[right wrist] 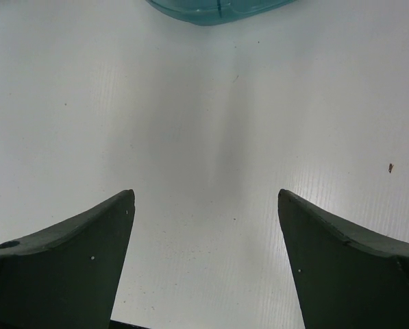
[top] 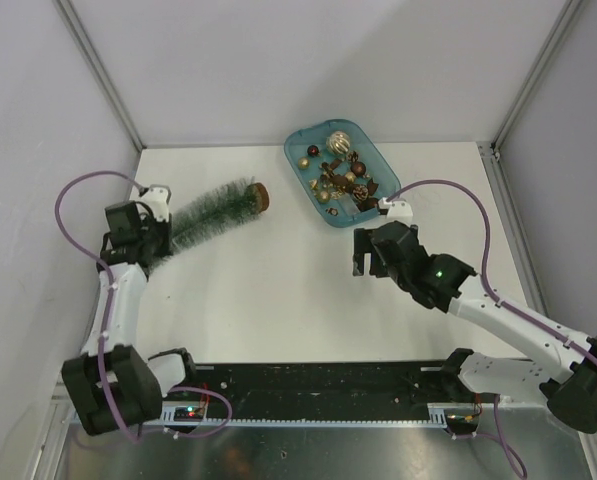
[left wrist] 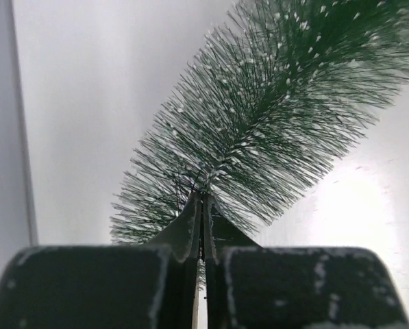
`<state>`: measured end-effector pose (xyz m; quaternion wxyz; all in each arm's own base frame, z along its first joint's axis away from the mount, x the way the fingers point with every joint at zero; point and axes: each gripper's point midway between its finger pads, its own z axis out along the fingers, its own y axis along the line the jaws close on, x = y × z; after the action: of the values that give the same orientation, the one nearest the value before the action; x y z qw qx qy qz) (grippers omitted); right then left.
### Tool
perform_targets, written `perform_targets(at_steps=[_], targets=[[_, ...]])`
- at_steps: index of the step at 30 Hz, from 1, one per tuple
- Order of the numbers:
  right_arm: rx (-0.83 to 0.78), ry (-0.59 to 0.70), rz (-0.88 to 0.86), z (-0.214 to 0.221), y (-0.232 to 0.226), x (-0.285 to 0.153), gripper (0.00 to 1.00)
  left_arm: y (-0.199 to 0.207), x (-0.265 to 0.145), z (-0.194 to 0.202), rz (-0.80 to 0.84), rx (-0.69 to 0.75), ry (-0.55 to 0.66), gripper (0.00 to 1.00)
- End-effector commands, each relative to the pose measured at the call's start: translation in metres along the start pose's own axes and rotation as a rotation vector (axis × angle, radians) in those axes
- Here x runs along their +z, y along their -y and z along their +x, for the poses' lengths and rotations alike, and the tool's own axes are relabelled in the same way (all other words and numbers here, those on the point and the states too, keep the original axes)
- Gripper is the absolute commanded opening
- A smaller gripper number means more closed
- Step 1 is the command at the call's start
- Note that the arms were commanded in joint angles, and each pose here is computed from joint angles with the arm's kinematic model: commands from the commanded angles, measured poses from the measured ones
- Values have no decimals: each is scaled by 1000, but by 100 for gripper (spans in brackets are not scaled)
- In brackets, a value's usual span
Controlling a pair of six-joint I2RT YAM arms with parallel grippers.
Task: Decorate the small christmas tree
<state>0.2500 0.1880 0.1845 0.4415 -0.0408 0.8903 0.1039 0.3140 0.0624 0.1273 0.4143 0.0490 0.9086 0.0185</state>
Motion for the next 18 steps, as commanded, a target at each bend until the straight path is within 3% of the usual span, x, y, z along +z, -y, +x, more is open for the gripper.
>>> perform_targets(at_steps=[1,11,18], targets=[[40,69,-13,-14,-3,-7,89,32,-58,-87,69,106,246,0],[56,105,-14,-18,-3,-17,88,147,-157,-149,399,219,474,4],[63,105,-14,-14,-2,-19,88,186,-183,-147,586,206,468,7]])
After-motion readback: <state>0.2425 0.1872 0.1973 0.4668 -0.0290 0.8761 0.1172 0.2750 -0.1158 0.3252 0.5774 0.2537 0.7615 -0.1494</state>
